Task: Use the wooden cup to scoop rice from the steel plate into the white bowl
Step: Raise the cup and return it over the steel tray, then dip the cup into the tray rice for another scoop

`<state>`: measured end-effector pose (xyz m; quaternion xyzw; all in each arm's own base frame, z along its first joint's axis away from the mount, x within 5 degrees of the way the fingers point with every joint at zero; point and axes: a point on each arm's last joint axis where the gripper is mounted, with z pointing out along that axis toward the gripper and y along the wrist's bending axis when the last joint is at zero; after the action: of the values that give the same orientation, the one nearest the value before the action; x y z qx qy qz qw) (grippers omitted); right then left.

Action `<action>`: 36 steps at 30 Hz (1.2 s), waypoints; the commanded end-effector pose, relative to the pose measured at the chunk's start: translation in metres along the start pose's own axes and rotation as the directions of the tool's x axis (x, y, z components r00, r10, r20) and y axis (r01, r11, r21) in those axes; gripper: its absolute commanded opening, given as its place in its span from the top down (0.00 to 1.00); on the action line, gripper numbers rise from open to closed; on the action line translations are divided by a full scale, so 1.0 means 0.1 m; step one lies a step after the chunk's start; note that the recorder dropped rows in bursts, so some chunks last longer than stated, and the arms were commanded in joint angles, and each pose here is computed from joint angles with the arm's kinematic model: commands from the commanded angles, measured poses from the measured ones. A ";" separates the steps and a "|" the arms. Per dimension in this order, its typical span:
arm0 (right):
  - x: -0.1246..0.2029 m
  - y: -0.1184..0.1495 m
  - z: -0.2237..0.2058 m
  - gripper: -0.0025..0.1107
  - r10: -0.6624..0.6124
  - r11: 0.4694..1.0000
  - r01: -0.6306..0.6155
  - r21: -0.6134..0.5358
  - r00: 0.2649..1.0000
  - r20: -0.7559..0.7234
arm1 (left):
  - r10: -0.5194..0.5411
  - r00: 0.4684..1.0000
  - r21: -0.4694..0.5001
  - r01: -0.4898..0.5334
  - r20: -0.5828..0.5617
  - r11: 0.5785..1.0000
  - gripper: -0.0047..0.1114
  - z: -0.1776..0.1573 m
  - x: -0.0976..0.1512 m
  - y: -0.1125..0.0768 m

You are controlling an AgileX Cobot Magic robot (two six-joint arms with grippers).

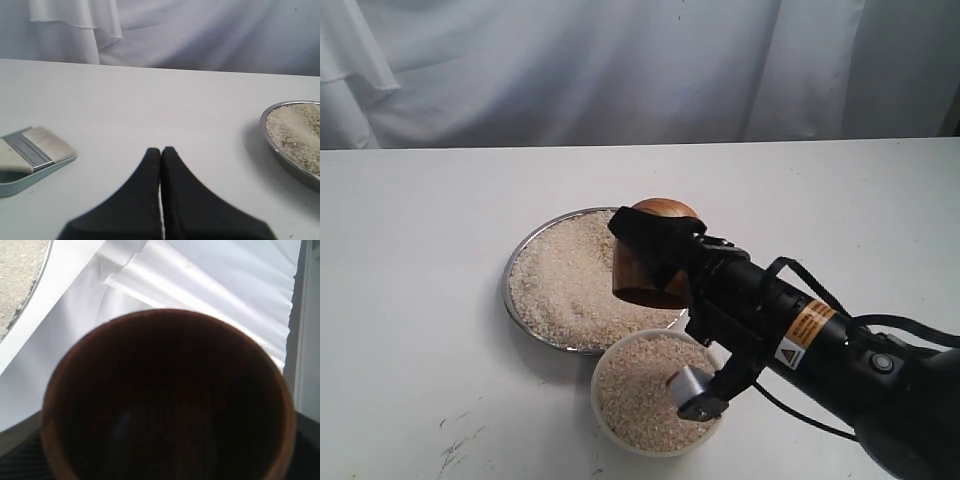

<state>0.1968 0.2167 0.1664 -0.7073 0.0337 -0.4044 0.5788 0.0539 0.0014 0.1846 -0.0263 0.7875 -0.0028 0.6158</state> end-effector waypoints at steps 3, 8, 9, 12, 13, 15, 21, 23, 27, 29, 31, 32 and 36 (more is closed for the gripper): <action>0.20 -0.02 0.08 0.98 0.334 0.942 -0.334 0.030 0.930 -0.155 | -0.003 1.000 -0.001 0.003 0.013 1.000 0.96 0.00 0.00 0.00; 0.42 0.06 0.40 0.98 0.608 0.746 -0.656 -0.114 0.741 -0.286 | -0.003 1.000 -0.001 0.003 0.013 1.000 0.96 0.00 0.00 0.00; 0.46 0.07 0.46 0.98 0.635 0.706 -0.693 -0.148 0.712 -0.301 | -0.003 1.000 -0.001 0.003 0.013 1.000 0.96 0.00 0.00 0.00; 0.62 0.05 0.65 0.98 0.666 0.588 -0.749 -0.305 0.663 -0.342 | -0.003 1.000 -0.001 0.003 0.013 1.000 0.96 0.00 0.00 0.00; 0.67 0.02 0.71 0.98 0.663 0.555 -0.745 -0.369 0.665 -0.345 | -0.003 1.000 -0.001 0.003 0.013 1.000 0.96 0.00 0.00 0.00; 0.76 -0.10 0.83 0.98 0.649 0.513 -0.716 -0.474 0.685 -0.332 | -0.003 1.000 -0.001 0.003 0.013 1.000 0.96 0.00 0.00 0.00; 0.91 -0.35 1.18 0.98 0.568 0.563 -0.585 -0.584 0.787 -0.241 | -0.003 1.000 -0.001 0.003 0.013 1.000 0.96 0.00 0.00 0.00; 0.85 -0.37 1.32 0.98 0.534 0.577 -0.527 -0.624 0.822 -0.200 | -0.003 1.000 -0.001 0.003 0.013 1.000 0.96 0.00 0.00 0.00; 0.62 -0.28 1.60 0.98 0.480 0.577 -0.405 -0.709 0.871 -0.106 | -0.003 1.000 -0.001 0.003 0.013 1.000 0.96 0.00 0.00 0.00; 0.49 -0.16 1.73 0.98 0.400 0.626 -0.308 -0.717 0.915 -0.043 | -0.003 1.000 -0.001 0.003 0.013 1.000 0.96 0.00 0.00 0.00; 0.39 -0.04 1.85 0.98 0.307 0.676 -0.206 -0.708 0.952 0.016 | -0.003 1.000 -0.001 0.003 0.013 1.000 0.96 0.00 0.00 0.00; 0.35 0.02 1.88 0.98 0.270 0.690 -0.167 -0.704 0.962 0.037 | -0.003 1.000 -0.001 0.003 0.013 1.000 0.96 0.00 0.00 0.00; 0.16 0.24 1.98 0.98 0.107 0.722 0.012 -0.692 0.986 0.128 | -0.003 1.000 -0.001 0.003 0.013 1.000 0.96 0.00 0.00 0.00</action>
<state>0.3355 0.3490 0.1613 -0.9022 0.2032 -0.2518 0.2853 0.0539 0.0014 0.1846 -0.0263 0.7875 -0.0028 0.6158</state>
